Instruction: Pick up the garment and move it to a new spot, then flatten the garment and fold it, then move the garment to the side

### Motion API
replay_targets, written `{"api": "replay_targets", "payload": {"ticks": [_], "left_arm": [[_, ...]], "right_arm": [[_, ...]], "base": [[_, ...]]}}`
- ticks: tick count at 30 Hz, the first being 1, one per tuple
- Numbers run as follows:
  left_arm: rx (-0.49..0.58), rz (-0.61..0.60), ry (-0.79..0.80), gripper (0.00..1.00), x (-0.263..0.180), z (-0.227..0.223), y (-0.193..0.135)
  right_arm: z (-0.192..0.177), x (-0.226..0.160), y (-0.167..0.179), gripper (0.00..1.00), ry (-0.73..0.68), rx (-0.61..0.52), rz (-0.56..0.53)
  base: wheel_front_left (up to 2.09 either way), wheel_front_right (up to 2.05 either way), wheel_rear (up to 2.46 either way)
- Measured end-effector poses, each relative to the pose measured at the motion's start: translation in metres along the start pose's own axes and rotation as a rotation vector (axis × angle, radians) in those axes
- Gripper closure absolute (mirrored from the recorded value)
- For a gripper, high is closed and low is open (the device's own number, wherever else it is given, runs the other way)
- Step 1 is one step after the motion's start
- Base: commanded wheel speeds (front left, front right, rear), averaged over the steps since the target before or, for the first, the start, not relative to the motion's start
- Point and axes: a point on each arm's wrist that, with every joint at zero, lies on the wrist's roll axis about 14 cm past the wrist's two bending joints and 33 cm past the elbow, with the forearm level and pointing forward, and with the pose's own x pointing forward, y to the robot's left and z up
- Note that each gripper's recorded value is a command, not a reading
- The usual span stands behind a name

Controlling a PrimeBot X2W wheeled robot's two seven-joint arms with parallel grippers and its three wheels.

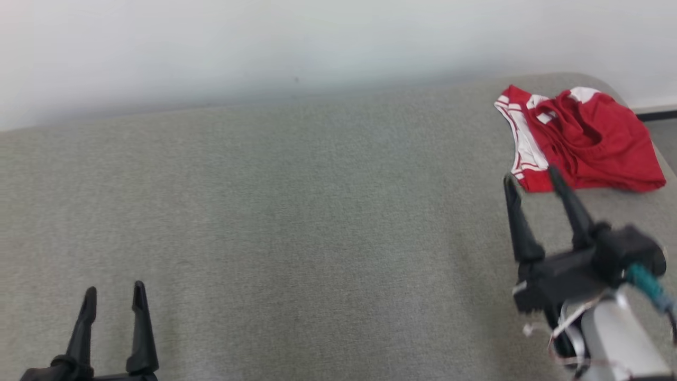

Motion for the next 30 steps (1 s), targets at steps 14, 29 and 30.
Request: {"api": "replay_targets", "payload": {"ticks": [14, 29, 30], "left_arm": [[0.000, 0.024, 0.005, 0.00, -0.031, 0.005, 0.007], [0.001, 0.028, 0.008, 0.00, -0.039, 0.007, 0.013], [0.002, 0.027, 0.007, 0.00, -0.039, 0.008, 0.013]], "right_arm": [[-0.004, -0.062, 0.030, 0.00, 0.045, 0.036, -0.032], [-0.022, -0.078, 0.038, 0.00, 0.117, 0.115, -0.057], [-0.023, -0.078, 0.037, 0.00, 0.119, 0.119, -0.060]], "base": [[0.00, 0.00, 0.00], [0.00, 0.00, 0.00], [0.00, 0.00, 0.00]]}}
